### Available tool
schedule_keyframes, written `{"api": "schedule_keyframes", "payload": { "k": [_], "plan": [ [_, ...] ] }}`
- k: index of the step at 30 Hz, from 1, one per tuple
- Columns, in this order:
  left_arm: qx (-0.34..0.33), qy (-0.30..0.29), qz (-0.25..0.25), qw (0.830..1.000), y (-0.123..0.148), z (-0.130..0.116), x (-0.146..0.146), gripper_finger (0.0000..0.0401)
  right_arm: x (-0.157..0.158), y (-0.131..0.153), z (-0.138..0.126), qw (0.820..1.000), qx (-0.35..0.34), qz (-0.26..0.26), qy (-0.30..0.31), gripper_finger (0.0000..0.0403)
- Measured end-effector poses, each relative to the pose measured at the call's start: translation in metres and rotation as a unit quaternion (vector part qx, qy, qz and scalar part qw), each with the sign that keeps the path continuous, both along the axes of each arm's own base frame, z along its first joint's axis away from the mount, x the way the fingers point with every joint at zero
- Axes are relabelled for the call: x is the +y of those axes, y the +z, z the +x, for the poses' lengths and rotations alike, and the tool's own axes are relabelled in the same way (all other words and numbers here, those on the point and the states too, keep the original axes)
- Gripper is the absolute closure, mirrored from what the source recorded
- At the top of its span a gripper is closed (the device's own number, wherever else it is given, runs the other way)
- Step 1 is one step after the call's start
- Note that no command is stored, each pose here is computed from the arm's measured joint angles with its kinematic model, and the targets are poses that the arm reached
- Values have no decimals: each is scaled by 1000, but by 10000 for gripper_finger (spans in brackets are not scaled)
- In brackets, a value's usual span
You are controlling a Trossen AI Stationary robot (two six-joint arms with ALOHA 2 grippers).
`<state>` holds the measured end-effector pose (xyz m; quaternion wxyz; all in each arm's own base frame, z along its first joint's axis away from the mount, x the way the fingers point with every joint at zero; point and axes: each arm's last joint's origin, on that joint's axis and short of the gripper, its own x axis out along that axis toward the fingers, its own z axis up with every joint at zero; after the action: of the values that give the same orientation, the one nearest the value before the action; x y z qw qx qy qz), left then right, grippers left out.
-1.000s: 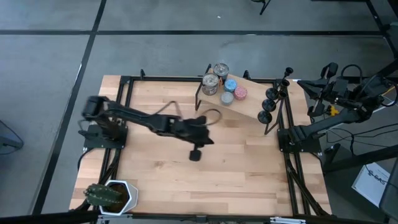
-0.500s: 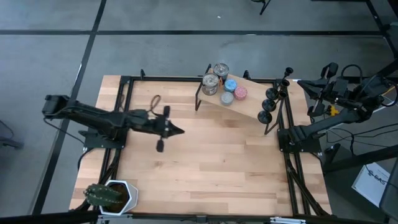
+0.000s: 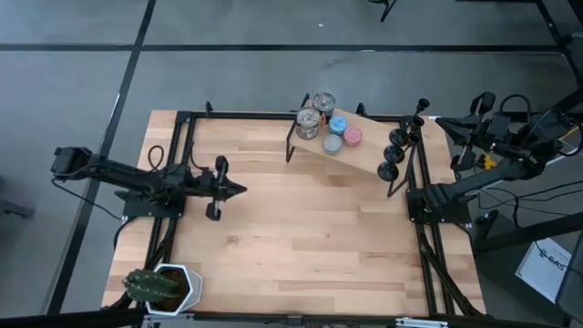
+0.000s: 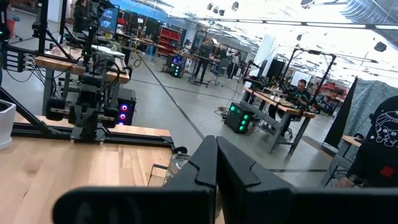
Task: Pick & Place candle stick holders
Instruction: Return to Home Position
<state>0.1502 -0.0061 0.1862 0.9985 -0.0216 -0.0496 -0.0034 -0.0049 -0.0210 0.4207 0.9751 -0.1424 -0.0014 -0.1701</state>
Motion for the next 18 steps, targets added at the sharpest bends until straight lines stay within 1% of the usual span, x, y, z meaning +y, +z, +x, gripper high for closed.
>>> {"api": "schedule_keyframes", "payload": {
  "k": [5, 12, 18],
  "plan": [
    [3, 25, -11, 1000, -13, -11, 2, 396, 0, 0, 0, 1000, 0, 0, 0, 398],
    [25, 26, -11, 999, -15, -16, 2, 394, 0, 0, 0, 1000, 0, 0, 0, 398],
    [40, 27, -1, 999, -17, -21, 3, 400, 0, 0, 0, 1000, 0, 0, 0, 398]
  ]
}}
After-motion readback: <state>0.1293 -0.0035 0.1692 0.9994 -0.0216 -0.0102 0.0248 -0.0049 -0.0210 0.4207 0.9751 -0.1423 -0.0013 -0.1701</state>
